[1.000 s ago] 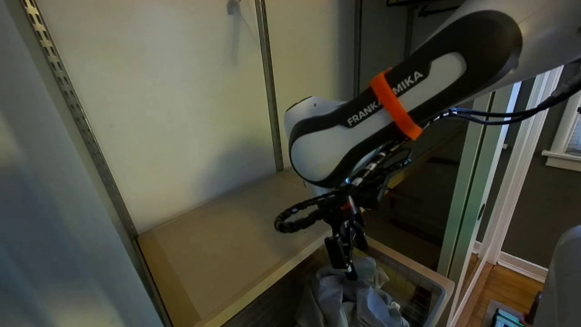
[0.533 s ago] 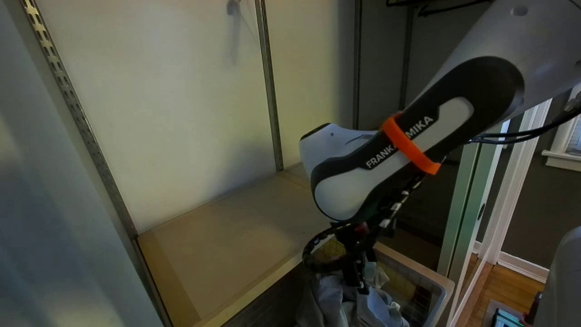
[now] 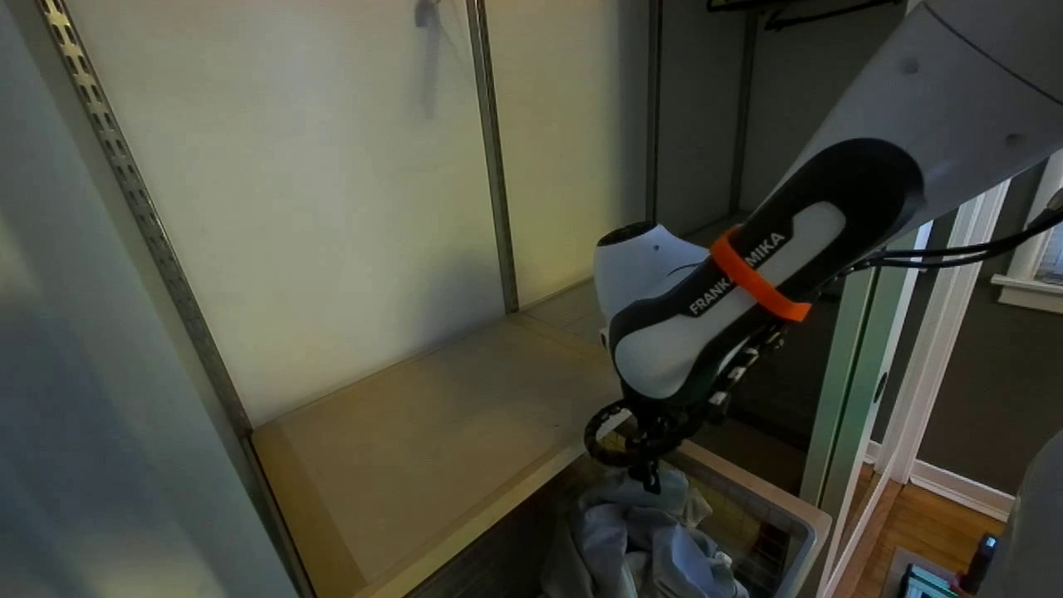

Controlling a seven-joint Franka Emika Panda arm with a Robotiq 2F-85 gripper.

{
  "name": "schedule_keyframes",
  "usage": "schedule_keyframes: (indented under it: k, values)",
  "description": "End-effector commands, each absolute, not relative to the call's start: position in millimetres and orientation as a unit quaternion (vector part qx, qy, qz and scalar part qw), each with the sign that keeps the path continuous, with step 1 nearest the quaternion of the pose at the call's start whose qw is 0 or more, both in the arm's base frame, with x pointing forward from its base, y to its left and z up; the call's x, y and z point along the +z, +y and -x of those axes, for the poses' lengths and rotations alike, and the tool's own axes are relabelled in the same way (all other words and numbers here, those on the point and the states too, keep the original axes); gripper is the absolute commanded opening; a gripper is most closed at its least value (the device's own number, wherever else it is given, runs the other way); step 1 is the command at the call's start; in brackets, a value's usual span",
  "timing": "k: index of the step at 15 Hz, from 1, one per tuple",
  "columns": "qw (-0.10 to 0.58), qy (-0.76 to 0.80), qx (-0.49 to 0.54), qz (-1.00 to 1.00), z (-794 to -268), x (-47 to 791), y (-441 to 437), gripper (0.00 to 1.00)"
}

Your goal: Take the bed sheet out of the drawer

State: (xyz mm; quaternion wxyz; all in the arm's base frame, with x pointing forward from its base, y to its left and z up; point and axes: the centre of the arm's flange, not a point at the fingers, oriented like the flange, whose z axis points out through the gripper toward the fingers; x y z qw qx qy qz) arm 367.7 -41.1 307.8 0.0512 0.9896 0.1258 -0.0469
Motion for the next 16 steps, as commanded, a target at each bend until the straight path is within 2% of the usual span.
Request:
schedule_keyframes:
  k: [1,6,11,14,15,16]
  values:
    - [0.056,0.094,-0.026,-0.994,-353.7,270.0,-50.1,1.0]
    - [0.059,0.048,-0.017,-0.997,-357.6,231.4,-55.3,1.0]
    - [0.108,0.122,-0.043,-0.986,-357.8,194.4,-64.7,1.0]
    - [0.169,0.156,-0.046,-0.972,-357.3,185.8,-68.8,1.0]
    - [0.182,0.162,-0.042,-0.969,-357.7,185.9,-69.6,0.77]
    - [0.197,0.168,-0.035,-0.965,-358.3,186.8,-70.6,0.74]
